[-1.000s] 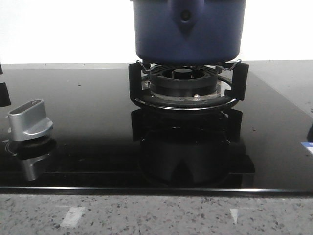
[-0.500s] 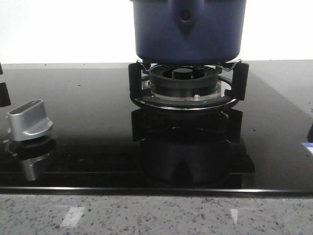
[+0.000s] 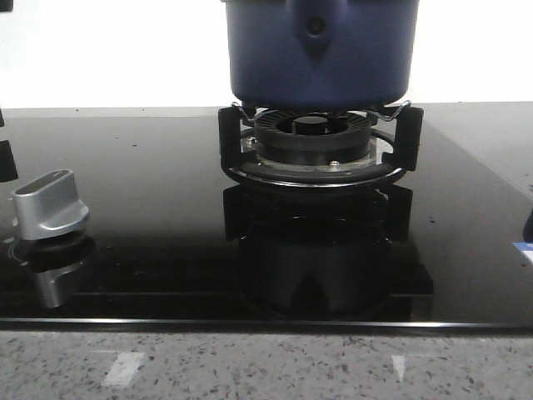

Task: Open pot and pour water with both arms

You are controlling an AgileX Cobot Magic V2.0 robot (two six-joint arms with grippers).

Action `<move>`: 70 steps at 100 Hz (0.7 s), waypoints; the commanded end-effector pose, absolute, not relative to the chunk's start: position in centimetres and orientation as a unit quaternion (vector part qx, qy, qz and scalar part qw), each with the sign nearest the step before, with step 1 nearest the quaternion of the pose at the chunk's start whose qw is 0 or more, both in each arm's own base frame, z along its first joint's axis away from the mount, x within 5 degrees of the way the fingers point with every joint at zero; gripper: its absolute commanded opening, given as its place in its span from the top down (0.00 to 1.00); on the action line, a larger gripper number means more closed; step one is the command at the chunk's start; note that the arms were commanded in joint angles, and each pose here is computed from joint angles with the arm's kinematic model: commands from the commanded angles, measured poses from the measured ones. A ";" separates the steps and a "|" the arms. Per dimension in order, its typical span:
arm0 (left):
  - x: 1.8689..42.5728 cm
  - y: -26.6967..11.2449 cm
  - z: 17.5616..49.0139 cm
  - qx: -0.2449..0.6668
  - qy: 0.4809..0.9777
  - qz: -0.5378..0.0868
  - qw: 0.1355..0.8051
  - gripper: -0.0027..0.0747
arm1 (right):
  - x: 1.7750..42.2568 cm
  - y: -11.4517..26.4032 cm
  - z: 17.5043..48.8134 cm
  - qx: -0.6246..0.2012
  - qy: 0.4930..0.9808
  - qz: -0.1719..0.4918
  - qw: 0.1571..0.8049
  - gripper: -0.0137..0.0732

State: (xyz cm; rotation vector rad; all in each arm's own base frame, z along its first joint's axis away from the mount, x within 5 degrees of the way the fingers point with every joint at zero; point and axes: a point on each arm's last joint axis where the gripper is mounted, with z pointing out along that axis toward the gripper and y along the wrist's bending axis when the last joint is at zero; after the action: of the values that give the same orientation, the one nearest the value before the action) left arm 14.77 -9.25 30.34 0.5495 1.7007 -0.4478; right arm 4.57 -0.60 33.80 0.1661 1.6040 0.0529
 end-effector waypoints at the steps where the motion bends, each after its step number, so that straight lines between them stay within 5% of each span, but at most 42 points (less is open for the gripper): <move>1: 15.1 -8.9 31.5 0.196 0.736 -0.203 0.615 0.99 | 4.4 -0.5 35.2 0.064 0.687 0.024 0.723 0.93; 43: 11.1 -6.2 35.5 0.218 0.673 -0.160 0.689 0.99 | 4.4 -0.5 35.2 0.064 0.687 0.024 0.723 0.93; 70: 8.0 -2.3 31.2 0.109 0.718 -0.081 0.682 0.99 | 4.4 -0.5 35.2 0.064 0.687 0.024 0.723 0.93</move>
State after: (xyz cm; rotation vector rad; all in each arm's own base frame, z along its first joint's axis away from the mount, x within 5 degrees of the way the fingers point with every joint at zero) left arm 8.43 -3.27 31.96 0.3494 1.6187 -0.2385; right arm 4.57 -0.60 33.79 0.1665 1.6055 0.0532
